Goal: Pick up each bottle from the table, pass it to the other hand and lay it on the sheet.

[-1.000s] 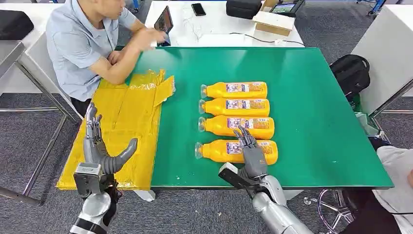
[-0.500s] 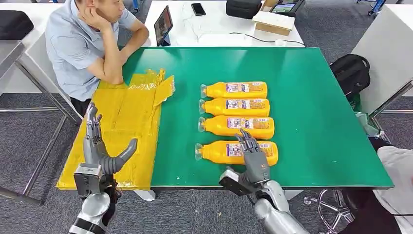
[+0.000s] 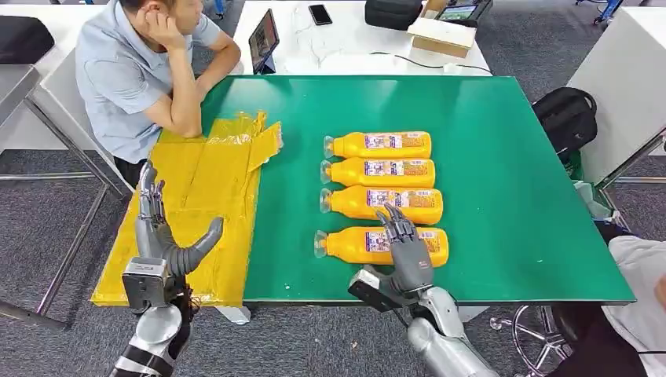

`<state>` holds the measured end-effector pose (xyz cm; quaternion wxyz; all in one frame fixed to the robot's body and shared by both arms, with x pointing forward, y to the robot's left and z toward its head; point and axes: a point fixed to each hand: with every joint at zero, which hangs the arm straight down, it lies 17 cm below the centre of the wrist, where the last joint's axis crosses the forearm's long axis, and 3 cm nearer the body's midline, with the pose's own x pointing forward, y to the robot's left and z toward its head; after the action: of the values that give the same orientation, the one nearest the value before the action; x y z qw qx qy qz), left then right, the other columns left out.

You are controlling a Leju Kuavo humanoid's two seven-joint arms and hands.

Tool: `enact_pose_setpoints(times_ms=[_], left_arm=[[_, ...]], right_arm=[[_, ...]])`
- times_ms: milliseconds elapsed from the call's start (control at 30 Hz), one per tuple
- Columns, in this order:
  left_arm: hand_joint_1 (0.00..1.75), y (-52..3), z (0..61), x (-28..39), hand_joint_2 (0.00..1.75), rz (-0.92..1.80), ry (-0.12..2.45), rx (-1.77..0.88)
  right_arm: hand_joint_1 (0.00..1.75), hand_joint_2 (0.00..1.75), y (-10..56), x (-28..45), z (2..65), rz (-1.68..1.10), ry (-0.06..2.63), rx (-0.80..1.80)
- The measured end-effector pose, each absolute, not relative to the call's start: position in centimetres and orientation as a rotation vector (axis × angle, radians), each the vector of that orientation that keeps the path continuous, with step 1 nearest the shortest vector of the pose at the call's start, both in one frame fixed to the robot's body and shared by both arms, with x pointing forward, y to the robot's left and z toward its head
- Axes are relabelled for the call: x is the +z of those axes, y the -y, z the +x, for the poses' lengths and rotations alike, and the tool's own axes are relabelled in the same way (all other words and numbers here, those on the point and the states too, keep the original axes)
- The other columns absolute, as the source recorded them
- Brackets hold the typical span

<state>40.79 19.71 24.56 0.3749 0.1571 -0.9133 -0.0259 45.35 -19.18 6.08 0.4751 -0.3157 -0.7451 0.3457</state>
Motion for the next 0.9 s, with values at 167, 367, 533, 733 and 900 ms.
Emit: enact_pose_setpoints(times_ms=[167, 367, 533, 733, 900], left_arm=[[0.00, -19.5, 40.7, 24.2, 1.75, 0.394, 2.333, -0.083], [0.00, -19.2, 40.7, 23.6, 1.75, 0.392, 2.323, -0.117], [0.00, -19.1, 40.8, 23.2, 1.75, 0.392, 2.314, -0.123], [0.00, -19.1, 40.8, 23.0, 1.75, 0.394, 2.308, -0.126], [0.00, -19.2, 40.8, 22.7, 1.75, 0.394, 2.300, -0.121]], right_arm=[[0.00, 1.75, 20.7, 3.8, 45.3, -0.789, 1.714, 0.885], [0.00, 1.75, 22.0, 2.0, 45.0, -0.792, 1.632, 0.932], [0.00, 1.75, 22.5, 1.8, 45.0, -0.816, 1.617, 0.953], [0.00, 1.75, 23.8, 1.9, 44.9, -0.953, 1.566, 1.009], [0.00, 1.75, 25.7, 1.9, 44.7, -1.070, 1.479, 1.054]])
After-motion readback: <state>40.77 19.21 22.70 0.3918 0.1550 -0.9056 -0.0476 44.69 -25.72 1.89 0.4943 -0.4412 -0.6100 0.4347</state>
